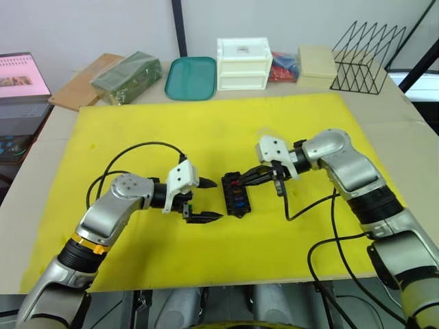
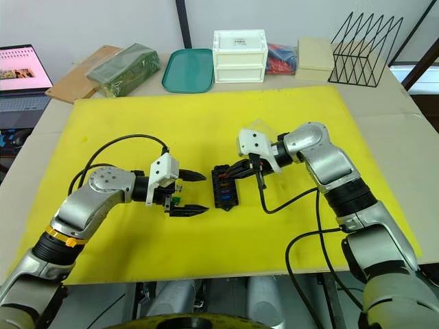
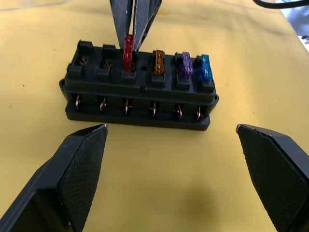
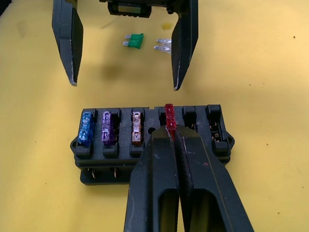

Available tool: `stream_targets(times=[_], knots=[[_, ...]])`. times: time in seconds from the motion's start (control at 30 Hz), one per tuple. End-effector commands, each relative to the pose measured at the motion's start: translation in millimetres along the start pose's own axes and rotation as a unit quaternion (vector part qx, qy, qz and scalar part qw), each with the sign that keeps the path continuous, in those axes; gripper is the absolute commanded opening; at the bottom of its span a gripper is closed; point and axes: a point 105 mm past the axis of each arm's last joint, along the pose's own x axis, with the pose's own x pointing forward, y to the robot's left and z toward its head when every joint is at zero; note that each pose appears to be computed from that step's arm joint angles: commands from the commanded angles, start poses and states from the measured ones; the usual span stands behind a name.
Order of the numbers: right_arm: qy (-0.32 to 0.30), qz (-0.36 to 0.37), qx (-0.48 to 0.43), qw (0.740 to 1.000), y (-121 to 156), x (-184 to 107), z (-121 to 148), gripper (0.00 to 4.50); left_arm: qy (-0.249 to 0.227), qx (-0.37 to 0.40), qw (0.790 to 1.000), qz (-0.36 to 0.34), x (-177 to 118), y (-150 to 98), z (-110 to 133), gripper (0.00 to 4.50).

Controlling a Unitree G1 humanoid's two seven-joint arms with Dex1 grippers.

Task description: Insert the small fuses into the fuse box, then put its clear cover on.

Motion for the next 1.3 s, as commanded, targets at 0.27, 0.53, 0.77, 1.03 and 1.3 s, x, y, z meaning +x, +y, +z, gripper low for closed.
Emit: stream_targets(times=[0.27, 0.53, 0.77, 1.03, 1.3], knots=[[0.004, 0.009, -0.019, 1.000, 1.3, 3.2, 0.9, 0.00, -0.011, 0.030, 0.999, 0.004, -1.7, -1.9, 9.6, 4.47], [0.020, 0.018, -0.012, 1.000, 2.8, 6.9, -6.7, 0.00, -0.010, 0.031, 0.999, 0.007, -1.9, -1.7, 7.5, 4.47], [0.047, 0.013, -0.020, 0.999, -1.2, 7.3, -15.5, 0.00, -0.010, 0.033, 0.999, 0.007, -1.1, -1.7, 5.9, 4.47], [0.041, 0.014, -0.028, 0.999, -3.7, 4.9, -9.2, 0.00, -0.008, 0.034, 0.999, 0.008, -1.2, -1.7, 5.1, 4.47], [0.032, 0.010, -0.036, 0.999, -4.8, 3.5, -0.9, 0.48, -0.008, 0.036, 0.999, 0.006, -0.5, -1.6, 6.1, 4.50]])
